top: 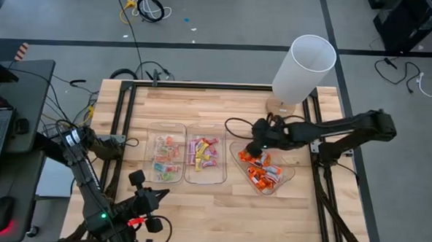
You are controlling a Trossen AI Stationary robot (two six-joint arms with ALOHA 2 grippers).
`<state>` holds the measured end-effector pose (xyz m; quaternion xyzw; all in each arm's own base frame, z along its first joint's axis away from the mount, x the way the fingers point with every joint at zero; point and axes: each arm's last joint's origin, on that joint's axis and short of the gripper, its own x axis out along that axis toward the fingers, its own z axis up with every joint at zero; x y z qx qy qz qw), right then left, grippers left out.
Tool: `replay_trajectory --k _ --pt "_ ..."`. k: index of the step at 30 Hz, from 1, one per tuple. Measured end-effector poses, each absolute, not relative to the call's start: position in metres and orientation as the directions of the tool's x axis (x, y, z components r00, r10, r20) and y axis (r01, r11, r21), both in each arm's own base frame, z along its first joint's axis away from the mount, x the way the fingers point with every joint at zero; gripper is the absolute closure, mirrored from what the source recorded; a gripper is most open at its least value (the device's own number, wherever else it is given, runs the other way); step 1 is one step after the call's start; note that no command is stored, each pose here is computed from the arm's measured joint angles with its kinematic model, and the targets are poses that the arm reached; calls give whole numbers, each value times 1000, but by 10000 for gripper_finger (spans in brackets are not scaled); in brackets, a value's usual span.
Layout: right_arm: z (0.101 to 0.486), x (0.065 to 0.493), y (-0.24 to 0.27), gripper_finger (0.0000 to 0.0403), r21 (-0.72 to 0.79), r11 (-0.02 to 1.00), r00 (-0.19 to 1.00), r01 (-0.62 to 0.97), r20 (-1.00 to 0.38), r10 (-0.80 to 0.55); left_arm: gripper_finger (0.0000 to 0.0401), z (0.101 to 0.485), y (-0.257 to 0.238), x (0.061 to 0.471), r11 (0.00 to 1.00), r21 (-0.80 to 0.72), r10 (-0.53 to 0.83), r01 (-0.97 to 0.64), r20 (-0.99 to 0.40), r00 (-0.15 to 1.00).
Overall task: Sort candy
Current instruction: Move bottom right transparent bin to the middle right of the table
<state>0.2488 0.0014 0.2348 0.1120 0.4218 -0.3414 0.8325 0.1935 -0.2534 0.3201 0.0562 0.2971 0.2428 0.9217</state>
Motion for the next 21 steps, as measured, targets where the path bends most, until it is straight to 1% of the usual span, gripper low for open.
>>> replay_trajectory --k 2,3,6,9,12,15,18,21 --pt "246 242 9 403 -76 812 472 578 -781 -409 401 320 -254 194 877 244 479 -415 -521 707" --pt "250 239 15 403 -54 857 505 513 -788 -352 401 319 -254 194 877 242 478 -415 -521 707" --pt "260 229 38 403 53 955 572 292 -810 -130 401 315 -254 194 877 245 479 -414 -521 707" --pt "267 219 63 403 148 985 589 92 -805 66 401 309 -255 194 876 248 480 -413 -522 705" --pt "269 210 87 403 199 979 574 -46 -796 189 401 305 -255 194 876 249 481 -413 -523 704" --pt "268 201 108 403 228 968 544 -105 -802 248 401 305 -256 195 879 232 473 -416 -523 709" --pt "267 190 125 403 263 960 518 -100 -810 276 401 305 -256 195 879 232 473 -416 -523 709" --pt "264 182 138 403 270 960 497 -78 -824 272 401 305 -256 195 879 233 474 -415 -523 709"
